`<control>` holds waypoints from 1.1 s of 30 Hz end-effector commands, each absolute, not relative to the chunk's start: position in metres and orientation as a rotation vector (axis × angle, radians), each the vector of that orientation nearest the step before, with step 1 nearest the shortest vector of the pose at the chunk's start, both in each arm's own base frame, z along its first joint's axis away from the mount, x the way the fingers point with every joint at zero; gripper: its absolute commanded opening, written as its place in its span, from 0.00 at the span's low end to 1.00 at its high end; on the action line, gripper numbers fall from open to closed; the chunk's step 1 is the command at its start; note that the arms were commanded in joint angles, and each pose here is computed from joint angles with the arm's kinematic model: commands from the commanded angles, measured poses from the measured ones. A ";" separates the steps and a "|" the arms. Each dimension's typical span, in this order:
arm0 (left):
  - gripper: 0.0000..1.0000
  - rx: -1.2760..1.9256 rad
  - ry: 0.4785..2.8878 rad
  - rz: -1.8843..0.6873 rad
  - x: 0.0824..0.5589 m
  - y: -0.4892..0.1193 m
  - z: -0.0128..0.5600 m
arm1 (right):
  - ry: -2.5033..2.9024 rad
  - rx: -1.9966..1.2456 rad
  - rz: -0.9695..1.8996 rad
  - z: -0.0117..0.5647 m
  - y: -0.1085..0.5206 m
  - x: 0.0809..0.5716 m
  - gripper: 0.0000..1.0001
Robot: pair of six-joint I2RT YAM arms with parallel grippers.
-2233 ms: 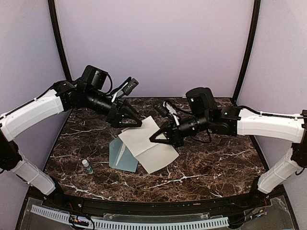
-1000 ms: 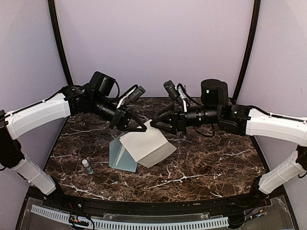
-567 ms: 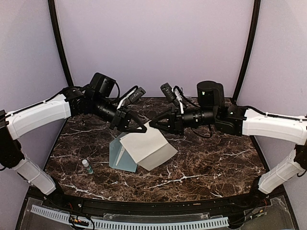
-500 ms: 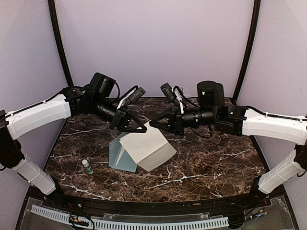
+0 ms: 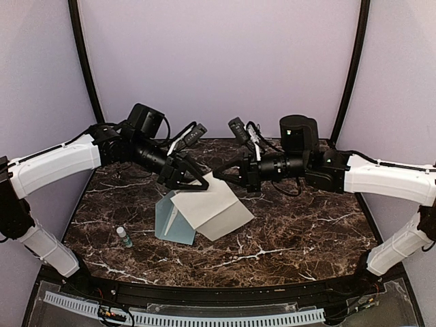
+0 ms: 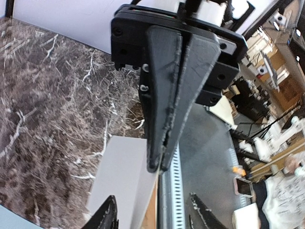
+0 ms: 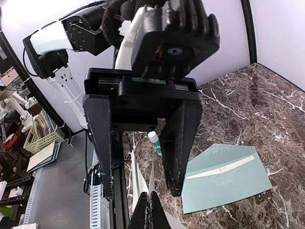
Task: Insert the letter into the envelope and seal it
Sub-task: Fold the letter.
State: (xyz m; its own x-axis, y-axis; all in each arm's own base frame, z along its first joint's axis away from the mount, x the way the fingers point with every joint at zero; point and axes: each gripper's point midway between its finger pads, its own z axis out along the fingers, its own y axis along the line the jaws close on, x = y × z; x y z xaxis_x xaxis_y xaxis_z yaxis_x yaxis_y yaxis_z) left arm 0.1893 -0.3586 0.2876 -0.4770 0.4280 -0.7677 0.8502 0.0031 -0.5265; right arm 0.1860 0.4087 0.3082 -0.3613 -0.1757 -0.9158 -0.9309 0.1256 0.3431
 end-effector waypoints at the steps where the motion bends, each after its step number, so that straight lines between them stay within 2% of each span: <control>1: 0.42 1.322 1.869 -1.420 0.186 -0.354 0.293 | 1.685 -0.995 1.275 0.321 0.406 0.203 0.00; 2: 0.32 1.325 1.865 -1.416 0.186 -0.354 0.293 | 1.701 -0.980 1.270 0.320 0.405 0.206 0.00; 3: 0.26 1.325 1.865 -1.411 0.186 -0.354 0.293 | 1.713 -0.972 1.268 0.318 0.404 0.207 0.00; 4: 0.13 1.323 1.864 -1.408 0.186 -0.354 0.293 | 1.722 -0.968 1.269 0.317 0.404 0.208 0.05; 6: 0.01 1.310 1.860 -1.391 0.188 -0.354 0.294 | 1.719 -0.990 1.288 0.314 0.403 0.203 0.26; 7: 0.00 1.305 1.846 -1.390 0.188 -0.353 0.298 | 1.706 -1.009 1.307 0.314 0.403 0.199 0.36; 9: 0.00 1.289 1.822 -1.395 0.188 -0.353 0.303 | 1.696 -1.053 1.355 0.308 0.402 0.189 0.48; 12: 0.00 1.270 1.783 -1.437 0.188 -0.352 0.315 | 1.711 -1.101 1.401 0.296 0.400 0.178 0.52; 16: 0.00 1.256 1.771 -1.479 0.189 -0.350 0.321 | 1.722 -1.151 1.454 0.287 0.396 0.164 0.44; 20: 0.00 1.239 1.781 -1.480 0.194 -0.346 0.321 | 1.731 -1.147 1.445 0.285 0.390 0.162 0.31; 26: 0.00 1.219 1.786 -1.489 0.199 -0.341 0.322 | 1.721 -1.137 1.426 0.288 0.383 0.160 0.23; 30: 0.01 1.207 1.789 -1.507 0.201 -0.339 0.322 | 1.714 -1.138 1.428 0.291 0.381 0.157 0.11; 31: 0.06 1.205 1.790 -1.504 0.202 -0.340 0.322 | 1.711 -1.136 1.428 0.292 0.381 0.157 0.06; 32: 0.23 1.203 1.792 -1.498 0.202 -0.339 0.322 | 1.711 -1.129 1.425 0.293 0.380 0.158 0.00; 33: 0.32 1.194 1.801 -1.471 0.205 -0.339 0.320 | 1.713 -1.121 1.420 0.294 0.380 0.159 0.00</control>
State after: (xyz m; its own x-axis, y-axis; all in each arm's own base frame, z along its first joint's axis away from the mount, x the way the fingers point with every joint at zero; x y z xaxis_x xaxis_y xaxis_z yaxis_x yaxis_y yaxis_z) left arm 0.2078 -0.3443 0.3104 -0.4962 0.3256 -0.8049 0.8556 0.0260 -0.5169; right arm 0.1575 0.3844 0.2877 -0.4424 -0.2322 -0.8662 -0.8946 0.0466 0.4444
